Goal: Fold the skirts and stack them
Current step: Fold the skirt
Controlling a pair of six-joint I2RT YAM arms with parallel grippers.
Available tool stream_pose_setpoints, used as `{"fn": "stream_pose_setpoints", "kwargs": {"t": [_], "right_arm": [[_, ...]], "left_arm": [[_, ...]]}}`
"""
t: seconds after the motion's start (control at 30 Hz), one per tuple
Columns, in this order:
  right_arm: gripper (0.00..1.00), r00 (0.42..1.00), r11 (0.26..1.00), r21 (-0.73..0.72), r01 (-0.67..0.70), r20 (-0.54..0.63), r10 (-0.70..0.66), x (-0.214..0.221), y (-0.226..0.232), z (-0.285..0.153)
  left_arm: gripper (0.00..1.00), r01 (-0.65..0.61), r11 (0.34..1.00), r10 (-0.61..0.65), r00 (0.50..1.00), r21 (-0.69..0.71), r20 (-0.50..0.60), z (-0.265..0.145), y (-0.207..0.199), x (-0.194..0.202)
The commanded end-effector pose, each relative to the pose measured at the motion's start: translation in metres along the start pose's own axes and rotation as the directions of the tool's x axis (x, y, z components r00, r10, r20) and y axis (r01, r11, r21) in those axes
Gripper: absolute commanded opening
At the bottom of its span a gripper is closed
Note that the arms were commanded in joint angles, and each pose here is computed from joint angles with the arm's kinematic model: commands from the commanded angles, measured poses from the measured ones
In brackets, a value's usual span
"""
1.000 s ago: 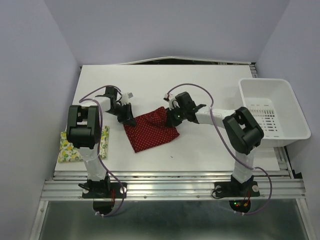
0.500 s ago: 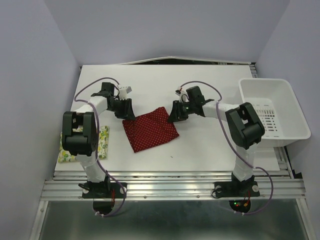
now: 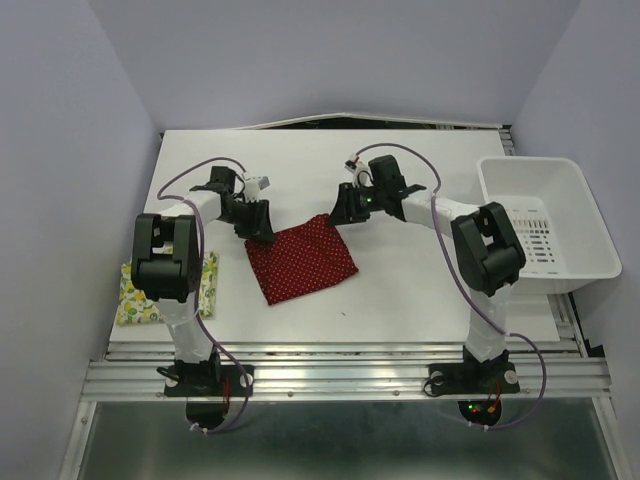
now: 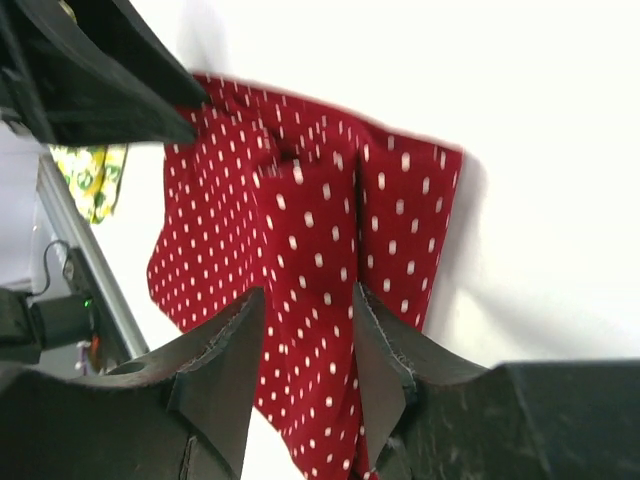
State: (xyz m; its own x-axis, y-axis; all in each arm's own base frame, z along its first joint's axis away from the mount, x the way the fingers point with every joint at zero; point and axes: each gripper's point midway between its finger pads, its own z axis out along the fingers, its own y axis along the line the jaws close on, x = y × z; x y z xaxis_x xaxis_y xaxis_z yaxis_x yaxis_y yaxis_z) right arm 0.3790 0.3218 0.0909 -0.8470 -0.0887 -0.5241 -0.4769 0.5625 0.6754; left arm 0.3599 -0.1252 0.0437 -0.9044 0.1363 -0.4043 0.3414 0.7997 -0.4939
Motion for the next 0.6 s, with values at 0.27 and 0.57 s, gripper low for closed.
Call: {"fn": "stream_pose_setpoints", "kwargs": {"t": [0.27,0.57], "right_arm": [[0.48,0.983,0.987,0.143,0.072,0.159,-0.094,-0.080,-0.044,0.016],[0.52,1.000,0.999,0.030,-0.012,0.016,0.011,-0.036,-0.057,0.046]], "left_arm": [[0.51,-0.028,0.997,0.027,1.000,0.070,0.013,0.011,-0.009,-0.020],[0.51,-0.028,0.996,0.026,0.999,0.085,0.024,0.015,-0.012,-0.028]]}}
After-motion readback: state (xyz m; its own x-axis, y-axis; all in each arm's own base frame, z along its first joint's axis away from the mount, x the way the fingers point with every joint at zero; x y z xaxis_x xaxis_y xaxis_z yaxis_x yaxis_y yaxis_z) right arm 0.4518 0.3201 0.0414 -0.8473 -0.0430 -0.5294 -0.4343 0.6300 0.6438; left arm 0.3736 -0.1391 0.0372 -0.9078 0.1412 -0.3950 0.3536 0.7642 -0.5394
